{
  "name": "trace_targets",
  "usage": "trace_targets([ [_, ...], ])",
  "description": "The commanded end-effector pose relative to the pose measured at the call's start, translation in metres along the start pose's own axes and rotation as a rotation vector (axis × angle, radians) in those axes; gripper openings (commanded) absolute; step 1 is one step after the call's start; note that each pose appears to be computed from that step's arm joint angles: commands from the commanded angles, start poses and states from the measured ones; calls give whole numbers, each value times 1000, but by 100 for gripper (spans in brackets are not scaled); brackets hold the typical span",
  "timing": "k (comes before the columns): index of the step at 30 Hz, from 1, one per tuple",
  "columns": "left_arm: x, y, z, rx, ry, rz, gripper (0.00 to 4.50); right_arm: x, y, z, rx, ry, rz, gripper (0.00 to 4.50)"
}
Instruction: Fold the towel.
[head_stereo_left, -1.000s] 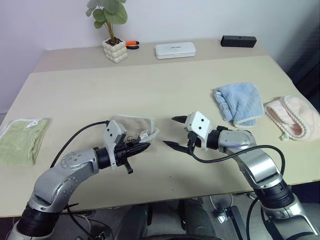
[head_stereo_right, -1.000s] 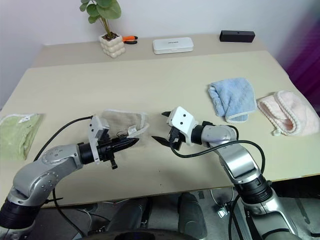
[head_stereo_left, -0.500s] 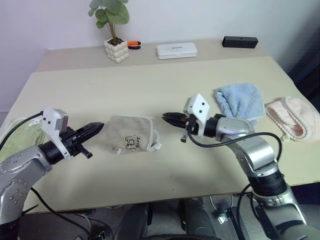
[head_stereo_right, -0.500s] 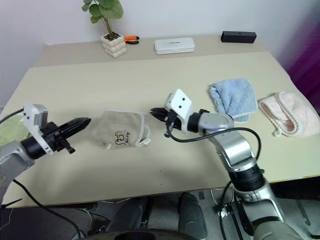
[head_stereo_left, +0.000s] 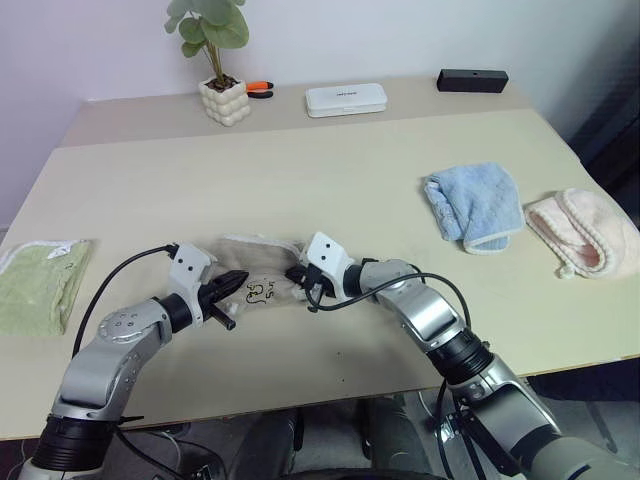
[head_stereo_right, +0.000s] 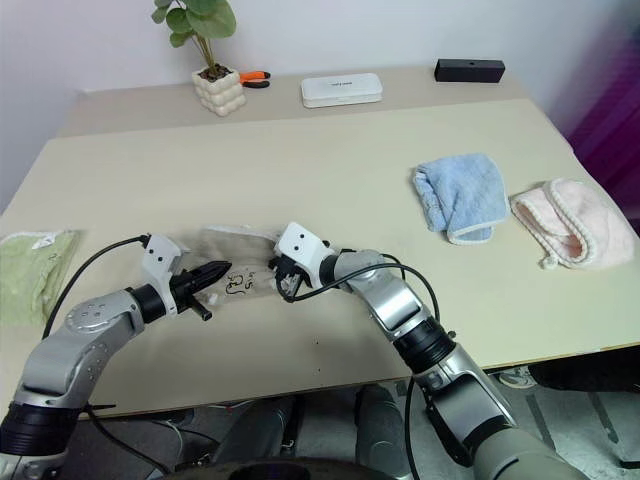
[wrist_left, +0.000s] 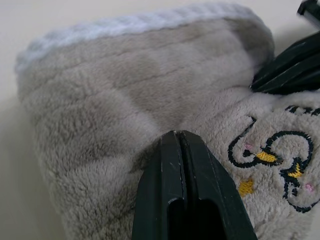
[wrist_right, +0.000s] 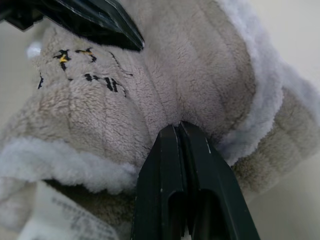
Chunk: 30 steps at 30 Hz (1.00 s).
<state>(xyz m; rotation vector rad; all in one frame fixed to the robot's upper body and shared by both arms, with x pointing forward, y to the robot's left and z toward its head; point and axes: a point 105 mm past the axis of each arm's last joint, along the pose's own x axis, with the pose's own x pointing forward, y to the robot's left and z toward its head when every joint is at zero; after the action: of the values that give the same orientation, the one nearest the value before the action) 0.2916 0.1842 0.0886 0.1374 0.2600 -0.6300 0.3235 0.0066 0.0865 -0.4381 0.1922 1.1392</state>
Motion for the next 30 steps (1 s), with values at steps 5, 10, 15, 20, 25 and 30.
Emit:
trace_targets([
  [5, -25, 16, 14, 8, -139, 122, 0, -32, -19, 22, 171, -121, -62, 81],
  [10, -54, 16, 17, 89, -137, 137, 0, -56, -22, 24, 423, -130, -76, 335],
  [15, -68, 0, 14, 120, -105, 74, 0, -55, -7, 12, 695, -84, -10, 426],
  [20, -64, -13, 21, 121, -131, 35, 0, -36, -1, 9, 823, -46, 28, 426],
  [25, -62, -23, 29, 100, -161, 6, 0, -21, 7, 13, 856, -34, 70, 426],
  [30, -60, -25, 28, 105, -155, 14, 0, 2, 9, 24, 894, -57, 91, 349],
])
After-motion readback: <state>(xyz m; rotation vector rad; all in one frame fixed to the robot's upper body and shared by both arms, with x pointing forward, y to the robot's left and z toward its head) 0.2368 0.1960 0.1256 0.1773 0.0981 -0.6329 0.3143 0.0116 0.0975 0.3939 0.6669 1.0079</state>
